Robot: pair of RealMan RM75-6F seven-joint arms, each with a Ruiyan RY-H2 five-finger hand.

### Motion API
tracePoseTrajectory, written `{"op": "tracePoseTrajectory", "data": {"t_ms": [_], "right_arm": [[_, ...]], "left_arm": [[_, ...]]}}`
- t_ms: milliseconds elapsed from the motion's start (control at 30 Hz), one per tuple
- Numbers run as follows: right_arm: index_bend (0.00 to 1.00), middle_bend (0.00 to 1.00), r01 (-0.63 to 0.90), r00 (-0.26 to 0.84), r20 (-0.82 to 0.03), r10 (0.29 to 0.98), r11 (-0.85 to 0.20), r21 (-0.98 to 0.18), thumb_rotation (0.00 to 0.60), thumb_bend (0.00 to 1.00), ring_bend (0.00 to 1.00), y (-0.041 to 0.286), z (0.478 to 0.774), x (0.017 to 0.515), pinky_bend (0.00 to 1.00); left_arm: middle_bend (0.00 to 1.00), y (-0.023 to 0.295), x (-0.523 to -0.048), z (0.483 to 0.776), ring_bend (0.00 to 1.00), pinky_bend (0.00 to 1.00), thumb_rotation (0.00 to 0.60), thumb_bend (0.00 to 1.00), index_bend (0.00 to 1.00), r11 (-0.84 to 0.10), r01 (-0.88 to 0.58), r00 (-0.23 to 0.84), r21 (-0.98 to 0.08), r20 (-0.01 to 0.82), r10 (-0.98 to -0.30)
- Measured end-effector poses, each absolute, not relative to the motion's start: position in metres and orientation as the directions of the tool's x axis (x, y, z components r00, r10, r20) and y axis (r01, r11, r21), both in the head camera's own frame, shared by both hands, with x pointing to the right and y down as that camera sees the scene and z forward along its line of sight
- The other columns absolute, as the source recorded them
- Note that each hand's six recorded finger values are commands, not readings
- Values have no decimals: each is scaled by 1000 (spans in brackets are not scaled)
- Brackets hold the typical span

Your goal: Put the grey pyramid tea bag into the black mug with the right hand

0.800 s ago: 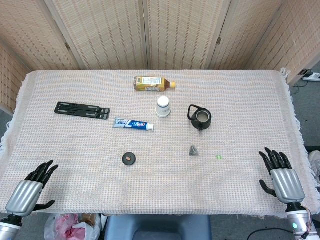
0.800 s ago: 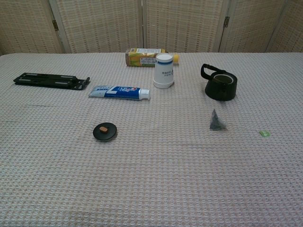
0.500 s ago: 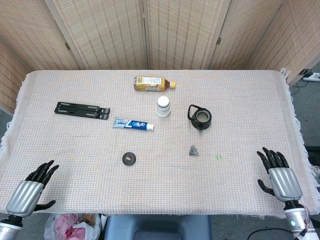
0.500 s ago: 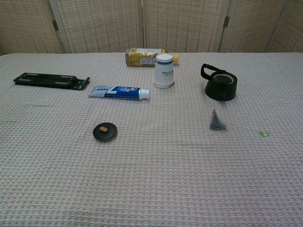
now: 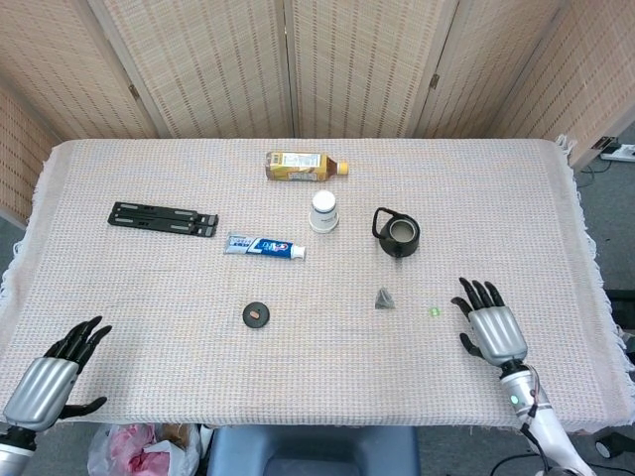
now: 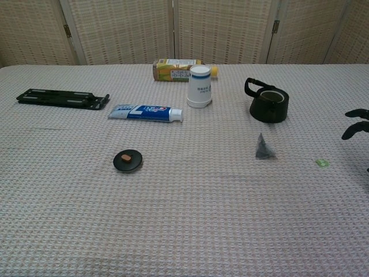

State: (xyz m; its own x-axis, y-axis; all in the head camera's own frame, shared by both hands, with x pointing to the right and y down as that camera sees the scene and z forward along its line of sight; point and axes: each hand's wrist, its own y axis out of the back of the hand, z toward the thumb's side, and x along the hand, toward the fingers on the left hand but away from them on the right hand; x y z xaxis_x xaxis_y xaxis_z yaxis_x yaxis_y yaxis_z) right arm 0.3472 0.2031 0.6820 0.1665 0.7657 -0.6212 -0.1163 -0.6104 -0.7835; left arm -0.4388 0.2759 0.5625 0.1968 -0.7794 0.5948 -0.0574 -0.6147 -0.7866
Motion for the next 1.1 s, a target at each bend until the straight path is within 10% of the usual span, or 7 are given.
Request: {"op": "tracePoseTrajectory", "data": {"t_ms": [1100], "right_arm": [[335, 0, -157, 223, -596, 771, -575, -803, 600, 285, 0, 193, 723, 312, 0]], "left_arm": [[0, 275, -447, 558, 14, 255, 600, 59, 0, -621, -85, 199, -779, 598, -777]]}}
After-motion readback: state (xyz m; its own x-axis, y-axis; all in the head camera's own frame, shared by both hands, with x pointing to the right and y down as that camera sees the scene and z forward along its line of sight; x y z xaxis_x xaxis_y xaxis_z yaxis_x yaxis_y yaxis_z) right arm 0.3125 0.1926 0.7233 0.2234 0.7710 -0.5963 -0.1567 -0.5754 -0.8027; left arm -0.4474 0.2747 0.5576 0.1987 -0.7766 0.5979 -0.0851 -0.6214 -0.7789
